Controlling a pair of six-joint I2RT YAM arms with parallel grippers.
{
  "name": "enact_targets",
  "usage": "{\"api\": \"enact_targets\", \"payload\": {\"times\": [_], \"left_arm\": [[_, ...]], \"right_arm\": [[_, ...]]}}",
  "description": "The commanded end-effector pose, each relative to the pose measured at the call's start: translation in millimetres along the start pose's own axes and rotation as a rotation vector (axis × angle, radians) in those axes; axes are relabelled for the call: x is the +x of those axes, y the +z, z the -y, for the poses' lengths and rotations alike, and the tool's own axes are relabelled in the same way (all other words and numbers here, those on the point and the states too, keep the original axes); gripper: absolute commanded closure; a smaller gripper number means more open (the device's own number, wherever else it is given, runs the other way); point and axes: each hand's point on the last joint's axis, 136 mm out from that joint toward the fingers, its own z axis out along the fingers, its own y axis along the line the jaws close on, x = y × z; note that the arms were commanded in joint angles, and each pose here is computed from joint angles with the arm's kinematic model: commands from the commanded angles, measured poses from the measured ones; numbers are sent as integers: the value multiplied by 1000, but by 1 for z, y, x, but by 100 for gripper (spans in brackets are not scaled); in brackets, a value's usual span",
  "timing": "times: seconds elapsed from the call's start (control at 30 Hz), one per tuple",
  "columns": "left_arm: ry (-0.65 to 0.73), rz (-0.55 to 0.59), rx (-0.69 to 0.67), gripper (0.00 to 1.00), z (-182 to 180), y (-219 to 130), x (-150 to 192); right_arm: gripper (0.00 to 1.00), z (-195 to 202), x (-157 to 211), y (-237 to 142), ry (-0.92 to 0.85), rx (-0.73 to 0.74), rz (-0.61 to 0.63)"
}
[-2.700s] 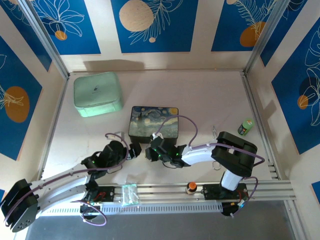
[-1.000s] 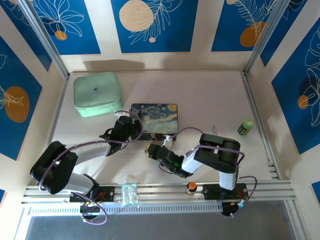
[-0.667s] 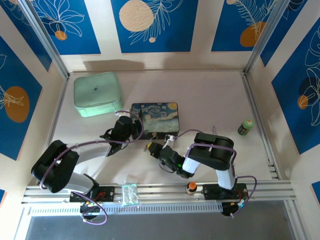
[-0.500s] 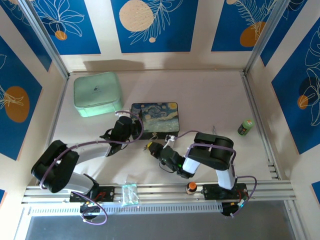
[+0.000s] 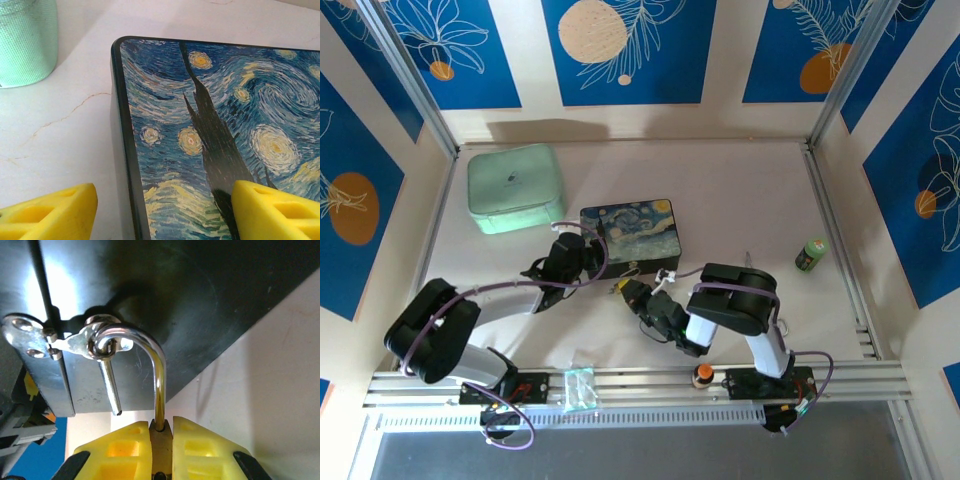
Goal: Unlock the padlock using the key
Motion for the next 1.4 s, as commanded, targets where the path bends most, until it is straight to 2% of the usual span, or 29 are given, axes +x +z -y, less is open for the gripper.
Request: {"api": "enact_targets", "payload": {"times": [0.0,0.33,0.8,0.87,1.03,1.27,1.37], "left_arm": [[149,-274,-187,30,-58,-4,82],[160,-280,-210,30,-63,-5,83],[157,-292,-229,30,-67,-5,85],[157,-290,-227,30,-67,-5,84],[156,-284,-224,30,-65,-6,81],[146,-276,-214,30,-62,-4,77],[148,-282,-212,30,-61,-3,79]], "right_arm": [[97,39,-29,-2,80,100,149],[98,41,-49,-9,91,111,231],[98,38,-57,-15,52,109,229],[98,43,-58,-16,40,132,204],[98,69,-60,-39,-3,295,181],[99,81,-70,-50,-15,395,152],[99,78,-71,-43,24,328,162]]}}
